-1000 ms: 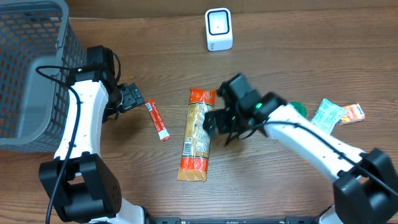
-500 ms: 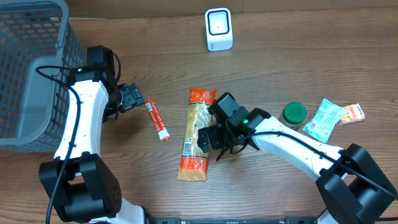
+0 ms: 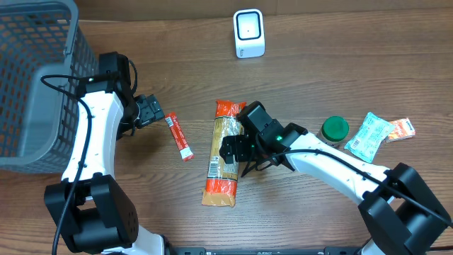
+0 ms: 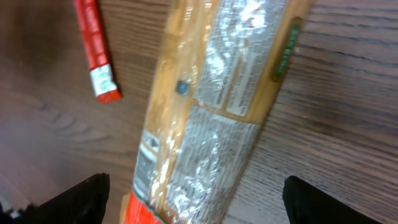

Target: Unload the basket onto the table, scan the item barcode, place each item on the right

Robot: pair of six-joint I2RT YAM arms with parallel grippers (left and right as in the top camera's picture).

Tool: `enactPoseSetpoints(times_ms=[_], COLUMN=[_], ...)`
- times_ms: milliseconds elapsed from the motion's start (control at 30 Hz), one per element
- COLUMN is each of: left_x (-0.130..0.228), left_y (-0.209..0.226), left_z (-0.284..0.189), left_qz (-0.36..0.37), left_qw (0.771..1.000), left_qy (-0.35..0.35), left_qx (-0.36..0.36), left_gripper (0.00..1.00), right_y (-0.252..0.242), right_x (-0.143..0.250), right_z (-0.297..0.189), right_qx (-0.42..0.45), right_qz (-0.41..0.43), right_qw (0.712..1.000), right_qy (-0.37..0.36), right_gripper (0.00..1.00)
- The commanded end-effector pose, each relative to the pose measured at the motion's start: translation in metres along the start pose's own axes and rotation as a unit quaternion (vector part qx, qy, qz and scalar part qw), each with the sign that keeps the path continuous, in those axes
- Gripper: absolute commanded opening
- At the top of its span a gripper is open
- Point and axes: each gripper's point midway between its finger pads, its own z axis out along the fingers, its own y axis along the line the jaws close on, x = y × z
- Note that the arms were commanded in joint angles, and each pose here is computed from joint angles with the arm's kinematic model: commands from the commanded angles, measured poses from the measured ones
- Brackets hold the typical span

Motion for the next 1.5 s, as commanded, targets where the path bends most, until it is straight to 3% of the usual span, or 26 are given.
enactPoseSetpoints(times_ms=[0,133,267,467,567,800,1133,1467], left_x=[-0.004,-0.004,-0.004,-0.004,-0.004,-0.004,-0.004,-0.004], left_y=[-0.001,-0.001,-0.001,-0.001,-0.001,-0.001,-0.001,-0.001], left_z=[-0.006,-0.006,-0.006,-0.006,-0.006,-0.006,-0.006,-0.006], left_qz=[0.004,0.004,0.004,0.004,0.004,0.004,0.004,0.004], left_qw=[1.000,1.000,1.000,1.000,1.000,1.000,1.000,1.000], left_qy=[-0.012,-0.012,-0.012,-0.012,-0.012,-0.012,-0.011,-0.012], left_qx=[0.001,0.001,0.001,0.001,0.001,0.001,0.001,0.001], left_gripper=[1.00,1.00,1.00,1.00,1.00,1.00,1.00,1.00], right_y=[-0.008,0.006,0.025,0.043,0.058,0.058,0.038,0.012], right_x=[0.001,0.009,0.017,0.017,0.007,-0.025,-0.016,-0.012], right_z=[0.010,0.014,0.017,0.019,0.018,0.027,0.073,0.074], right_qx=[0.019,0.009,-0.008,-0.032,-0.057,-0.048,-0.029,-0.001], right_qz=[0.029,0.010,-0.015,-0.033,-0.044,-0.013,-0.014,0.015], right_qw=[0.999,1.000,1.000,0.999,0.997,0.992,0.995,0.998], right_qy=[-0.003,0.000,-0.002,-0.015,-0.040,-0.115,-0.094,-0.064], right_gripper=[0.91,0.79,0.58,0.13,0.04,0.04,0.04,0.04])
